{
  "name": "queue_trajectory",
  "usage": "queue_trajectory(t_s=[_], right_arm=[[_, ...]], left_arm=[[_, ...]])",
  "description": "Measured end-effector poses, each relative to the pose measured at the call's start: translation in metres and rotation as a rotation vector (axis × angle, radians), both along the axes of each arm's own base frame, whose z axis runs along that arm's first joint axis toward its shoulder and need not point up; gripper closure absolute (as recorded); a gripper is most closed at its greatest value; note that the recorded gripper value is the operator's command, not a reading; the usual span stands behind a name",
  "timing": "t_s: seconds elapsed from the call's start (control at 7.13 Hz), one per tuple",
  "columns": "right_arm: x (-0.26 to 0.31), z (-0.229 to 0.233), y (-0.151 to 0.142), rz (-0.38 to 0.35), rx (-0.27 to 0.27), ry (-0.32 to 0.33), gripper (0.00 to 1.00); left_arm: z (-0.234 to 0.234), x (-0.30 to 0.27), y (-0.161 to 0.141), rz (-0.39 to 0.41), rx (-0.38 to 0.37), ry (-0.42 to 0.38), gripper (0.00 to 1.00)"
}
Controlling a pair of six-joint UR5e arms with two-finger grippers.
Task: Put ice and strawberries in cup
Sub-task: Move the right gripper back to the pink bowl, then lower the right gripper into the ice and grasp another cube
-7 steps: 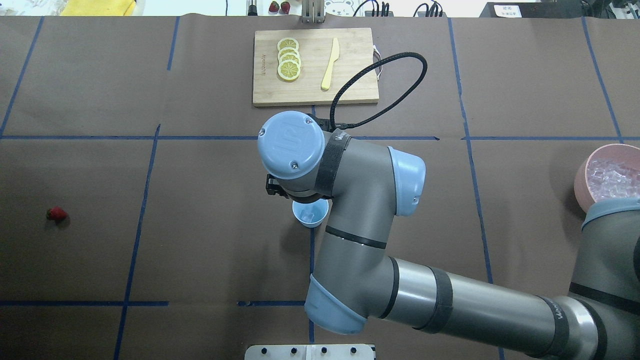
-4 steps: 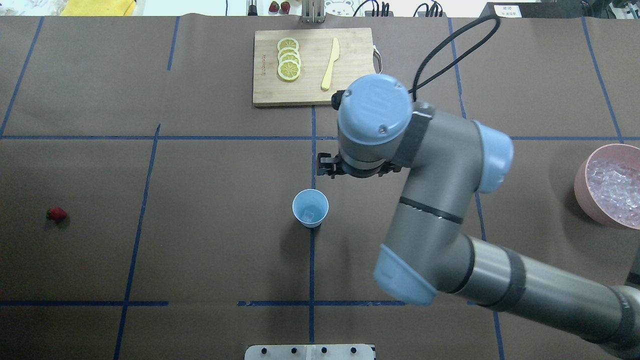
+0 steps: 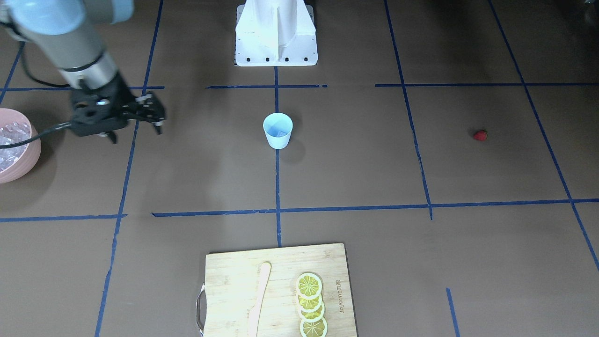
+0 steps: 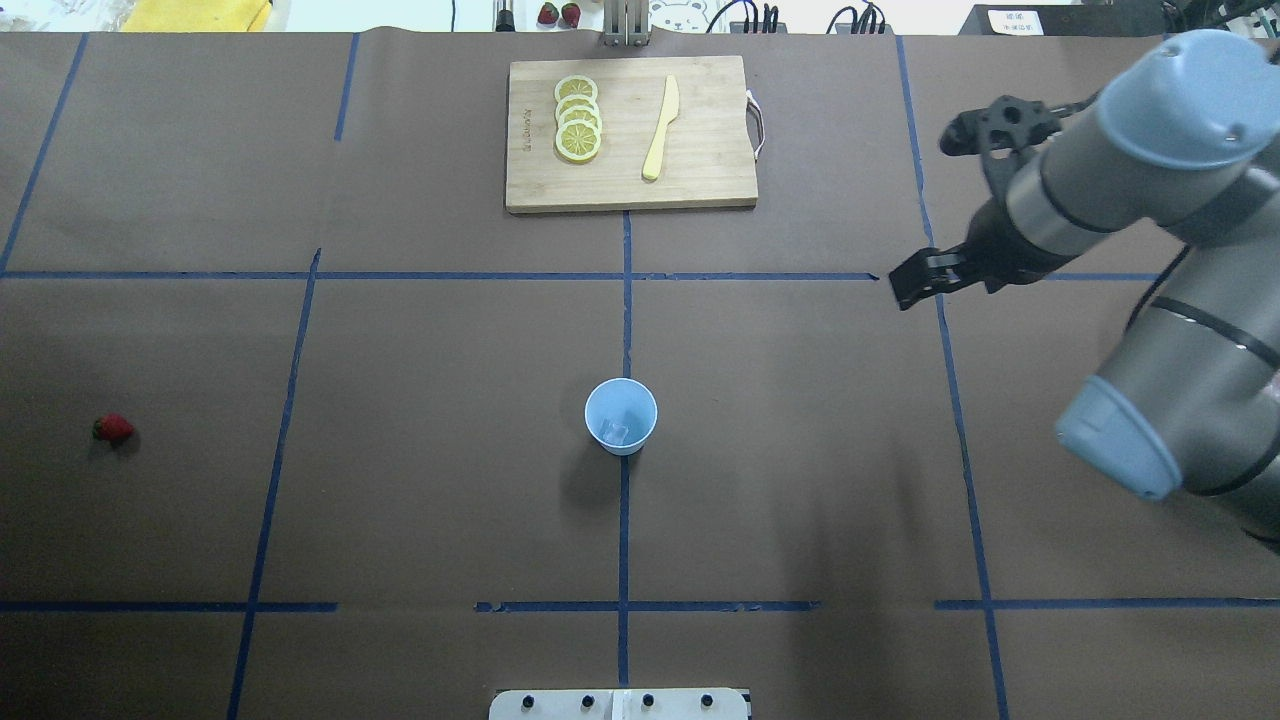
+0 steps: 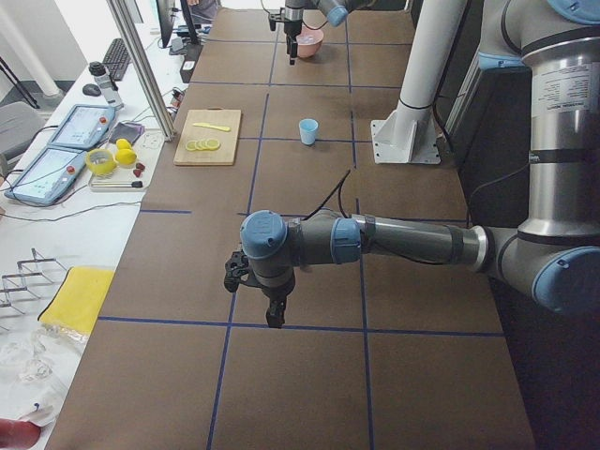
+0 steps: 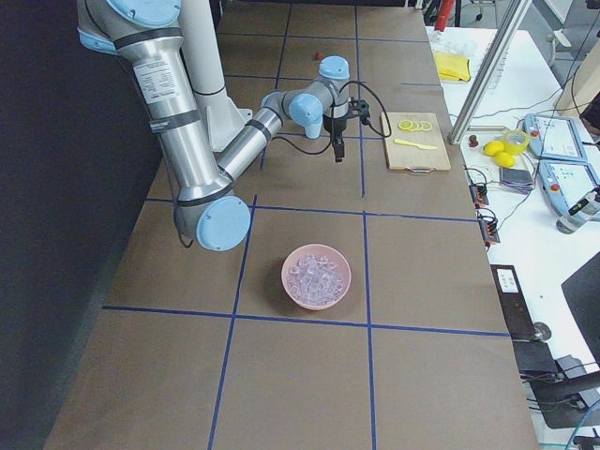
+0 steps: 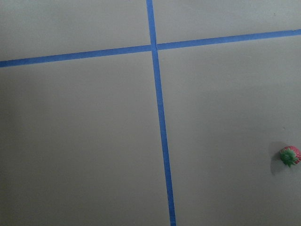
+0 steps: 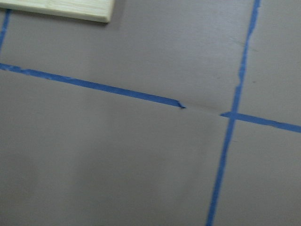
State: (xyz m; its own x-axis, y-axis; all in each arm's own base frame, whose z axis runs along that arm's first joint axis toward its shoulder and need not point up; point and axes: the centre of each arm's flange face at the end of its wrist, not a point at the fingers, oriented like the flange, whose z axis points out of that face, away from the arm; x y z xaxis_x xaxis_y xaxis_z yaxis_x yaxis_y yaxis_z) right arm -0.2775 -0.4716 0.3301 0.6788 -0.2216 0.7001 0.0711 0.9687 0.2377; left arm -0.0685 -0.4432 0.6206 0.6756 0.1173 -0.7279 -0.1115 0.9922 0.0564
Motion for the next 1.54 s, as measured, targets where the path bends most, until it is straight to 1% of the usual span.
queue_trajectory(t_s=[0.28, 0.56, 0.7, 0.84, 1.12, 1.4, 1.54], right_arm=[[0.086, 0.082, 0.004, -0.075, 0.059, 0.032, 0.00], [0.157, 0.143, 0.013, -0.154, 0.111, 0.070, 0.00], [0.181, 0.169, 0.017, -0.197, 0.135, 0.089, 0.00], [0.196, 0.190, 0.023, -0.237, 0.155, 0.105, 0.01], [0.205, 0.211, 0.029, -0.289, 0.183, 0.120, 0.01], [0.205, 0.238, 0.028, -0.290, 0.211, 0.116, 0.01], [0.202, 0.249, 0.027, -0.287, 0.213, 0.113, 0.01]], left_arm=[[0.000, 0.000, 0.000, 0.000, 0.000, 0.000, 0.00], [0.000, 0.000, 0.000, 0.000, 0.000, 0.000, 0.00], [0.000, 0.000, 0.000, 0.000, -0.001, 0.000, 0.00], [0.000, 0.000, 0.000, 0.000, -0.001, 0.000, 0.00], [0.000, 0.000, 0.000, 0.000, -0.001, 0.000, 0.00], [0.000, 0.000, 0.000, 0.000, -0.002, 0.000, 0.00], [0.001, 0.000, 0.000, 0.000, -0.003, 0.000, 0.00]])
